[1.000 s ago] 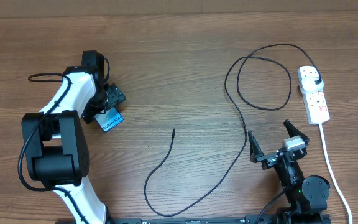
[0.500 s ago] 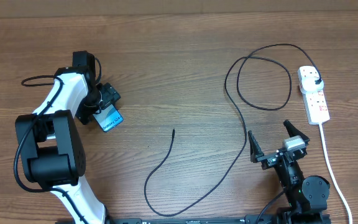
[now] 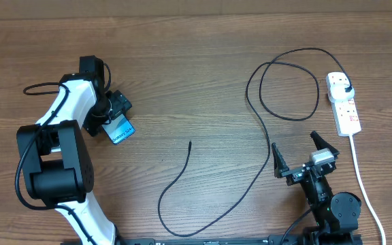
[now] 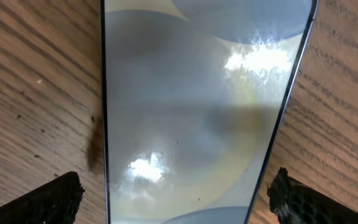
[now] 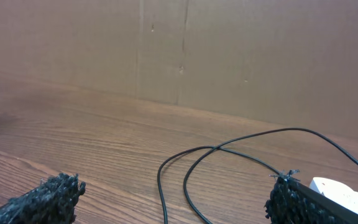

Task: Plug charger to phone and switch on socket

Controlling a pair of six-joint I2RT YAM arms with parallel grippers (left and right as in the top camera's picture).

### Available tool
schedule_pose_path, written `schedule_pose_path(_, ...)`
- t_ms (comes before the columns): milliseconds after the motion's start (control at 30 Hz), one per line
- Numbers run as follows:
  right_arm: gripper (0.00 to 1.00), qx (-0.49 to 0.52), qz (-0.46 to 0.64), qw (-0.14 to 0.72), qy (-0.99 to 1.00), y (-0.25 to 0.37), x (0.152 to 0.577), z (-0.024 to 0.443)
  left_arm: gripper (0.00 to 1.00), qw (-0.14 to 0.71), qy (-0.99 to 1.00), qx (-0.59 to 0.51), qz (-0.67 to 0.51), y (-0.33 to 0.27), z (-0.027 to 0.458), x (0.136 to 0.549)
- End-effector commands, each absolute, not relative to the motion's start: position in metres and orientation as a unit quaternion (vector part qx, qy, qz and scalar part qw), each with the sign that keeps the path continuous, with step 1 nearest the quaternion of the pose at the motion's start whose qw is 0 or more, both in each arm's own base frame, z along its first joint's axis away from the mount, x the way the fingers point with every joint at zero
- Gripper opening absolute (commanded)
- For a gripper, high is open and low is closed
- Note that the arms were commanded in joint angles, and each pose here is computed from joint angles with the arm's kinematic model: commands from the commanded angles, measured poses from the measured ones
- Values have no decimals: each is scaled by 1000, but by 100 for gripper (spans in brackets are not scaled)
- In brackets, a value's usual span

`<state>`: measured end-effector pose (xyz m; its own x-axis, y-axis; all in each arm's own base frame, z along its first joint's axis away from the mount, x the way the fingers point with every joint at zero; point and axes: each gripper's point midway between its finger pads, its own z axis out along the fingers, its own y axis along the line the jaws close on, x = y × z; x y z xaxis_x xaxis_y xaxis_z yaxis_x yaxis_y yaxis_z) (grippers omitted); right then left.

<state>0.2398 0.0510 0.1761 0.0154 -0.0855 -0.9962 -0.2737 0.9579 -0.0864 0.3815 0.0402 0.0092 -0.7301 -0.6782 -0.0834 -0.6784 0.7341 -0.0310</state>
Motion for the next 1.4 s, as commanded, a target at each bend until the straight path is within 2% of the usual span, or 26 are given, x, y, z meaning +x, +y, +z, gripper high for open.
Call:
schedule_pose_path(0, 100, -126, 61, 702, 698, 48, 240, 174, 100, 18, 930, -366, 0, 36, -9, 374)
schedule_pose_path(667, 100, -126, 61, 702, 698, 48, 240, 174, 100, 17, 929, -370, 4, 37, -10, 374)
schedule_pose_path(767, 100, -126, 61, 702, 698, 48, 240, 174, 90, 18, 929, -370, 4, 37, -10, 374)
schedule_pose_path(833, 100, -126, 61, 702, 698, 48, 240, 174, 88, 18, 929, -370, 4, 37, -10, 374)
schedule_pose_path(1300, 100, -126, 61, 702, 698, 48, 240, 174, 91, 18, 929, -370, 4, 37, -10, 374)
schedule_pose_path(1367, 100, -126, 61, 702, 698, 48, 240, 174, 95, 18, 929, -370, 4, 37, -10, 374)
